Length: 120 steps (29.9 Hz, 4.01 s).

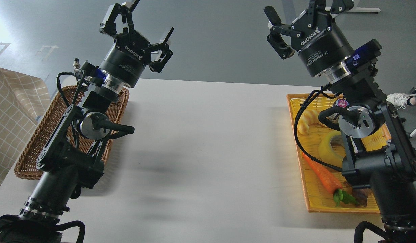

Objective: Place and transfer tape with both arms

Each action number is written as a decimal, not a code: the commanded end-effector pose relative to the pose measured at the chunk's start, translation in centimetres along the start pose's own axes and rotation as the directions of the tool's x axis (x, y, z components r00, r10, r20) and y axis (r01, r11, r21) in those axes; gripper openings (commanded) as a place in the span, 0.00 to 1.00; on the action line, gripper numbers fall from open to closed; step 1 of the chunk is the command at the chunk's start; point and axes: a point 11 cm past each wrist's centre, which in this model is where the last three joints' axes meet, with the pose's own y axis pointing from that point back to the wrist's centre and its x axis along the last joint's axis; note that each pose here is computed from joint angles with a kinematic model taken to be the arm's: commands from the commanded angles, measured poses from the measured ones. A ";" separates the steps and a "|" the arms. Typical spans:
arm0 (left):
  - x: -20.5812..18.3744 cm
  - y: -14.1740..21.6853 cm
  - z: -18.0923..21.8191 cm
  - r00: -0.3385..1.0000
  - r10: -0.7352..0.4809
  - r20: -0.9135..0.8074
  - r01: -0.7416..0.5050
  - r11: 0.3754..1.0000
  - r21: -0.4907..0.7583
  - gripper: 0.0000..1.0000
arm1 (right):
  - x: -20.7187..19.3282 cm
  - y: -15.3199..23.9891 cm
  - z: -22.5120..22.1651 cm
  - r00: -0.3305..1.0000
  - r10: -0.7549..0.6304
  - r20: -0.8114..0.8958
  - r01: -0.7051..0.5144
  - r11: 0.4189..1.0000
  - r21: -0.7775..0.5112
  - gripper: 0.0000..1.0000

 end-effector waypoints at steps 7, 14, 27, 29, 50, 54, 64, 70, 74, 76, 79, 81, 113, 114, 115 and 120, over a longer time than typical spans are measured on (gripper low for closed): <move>-0.1 0.2 -0.2 1.000 -0.001 -0.005 0.001 1.000 0.003 0.98 | 0.1 0.1 -0.3 1.000 -0.004 -0.008 0.004 1.000 0.003 1.00; -0.4 0.3 -0.1 1.000 -0.010 -0.005 0.010 1.000 -0.003 0.98 | 0.4 0.4 -0.8 0.999 -0.012 -0.040 0.012 1.000 -0.004 1.00; -0.7 0.2 -0.4 1.000 -0.012 -0.016 0.012 1.000 -0.004 0.98 | 0.6 0.7 -0.5 0.999 -0.006 -0.038 0.006 1.000 -0.010 1.00; -0.6 0.2 -0.3 1.000 -0.012 -0.012 0.012 1.000 -0.004 0.98 | 0.7 0.7 -0.4 0.999 -0.004 -0.038 0.003 1.000 -0.014 1.00; -0.4 0.5 -0.3 1.000 -0.022 0.008 0.022 1.000 0.016 0.98 | 3.4 3.5 -3.0 0.925 -0.027 -0.379 -0.006 0.996 -0.086 1.00; -0.3 0.7 -0.5 1.000 -0.018 0.010 0.018 1.000 0.022 0.98 | 4.4 4.3 -4.5 0.848 -0.045 -0.528 0.001 0.997 -0.083 1.00; -0.2 0.8 -0.5 1.000 -0.016 0.012 0.016 1.000 0.023 0.98 | 6.7 8.7 -5.9 0.530 -0.186 -0.827 -0.013 0.974 -0.227 1.00; 0.1 1.1 -0.2 1.000 -0.013 0.027 0.012 1.000 0.029 0.98 | 6.5 10.9 -8.3 0.508 -0.280 -0.815 0.028 0.950 -0.310 1.00; -0.3 0.9 0.4 0.999 -0.027 0.037 0.026 1.000 0.017 0.98 | 8.1 12.3 -10.0 0.500 -0.250 -0.829 -0.025 0.953 -0.303 1.00; -0.4 0.9 0.6 0.999 -0.031 0.039 0.030 0.999 0.013 0.98 | 8.6 13.1 -10.7 0.481 -0.256 -0.839 -0.051 0.947 -0.318 1.00; -0.1 1.2 0.8 0.999 -0.025 0.045 0.024 1.000 0.014 0.98 | 9.3 13.7 -12.6 0.413 -0.294 -0.862 -0.069 0.934 -0.351 1.00; 0.0 1.3 0.8 0.999 -0.022 0.047 0.021 1.000 0.016 0.98 | 9.8 14.1 -13.1 0.404 -0.299 -0.865 -0.060 0.935 -0.350 1.00; 0.8 2.0 0.6 0.999 0.009 0.043 -0.010 1.000 0.019 0.98 | 17.5 23.0 -1.5 0.123 -0.735 -0.667 -0.443 0.561 -0.700 0.99; 0.8 2.1 0.5 0.999 0.010 0.043 -0.011 1.000 0.020 0.98 | 17.7 23.2 -1.4 0.128 -0.734 -0.667 -0.449 0.556 -0.699 0.99; 0.8 2.0 0.5 0.999 0.012 0.042 -0.013 1.000 0.019 0.98 | 18.0 23.8 -1.0 0.141 -0.735 -0.663 -0.460 0.544 -0.701 0.99; 0.9 2.1 0.5 0.999 0.015 0.042 -0.016 1.000 0.019 0.98 | 18.4 25.6 0.2 0.183 -0.733 -0.655 -0.475 0.517 -0.712 0.99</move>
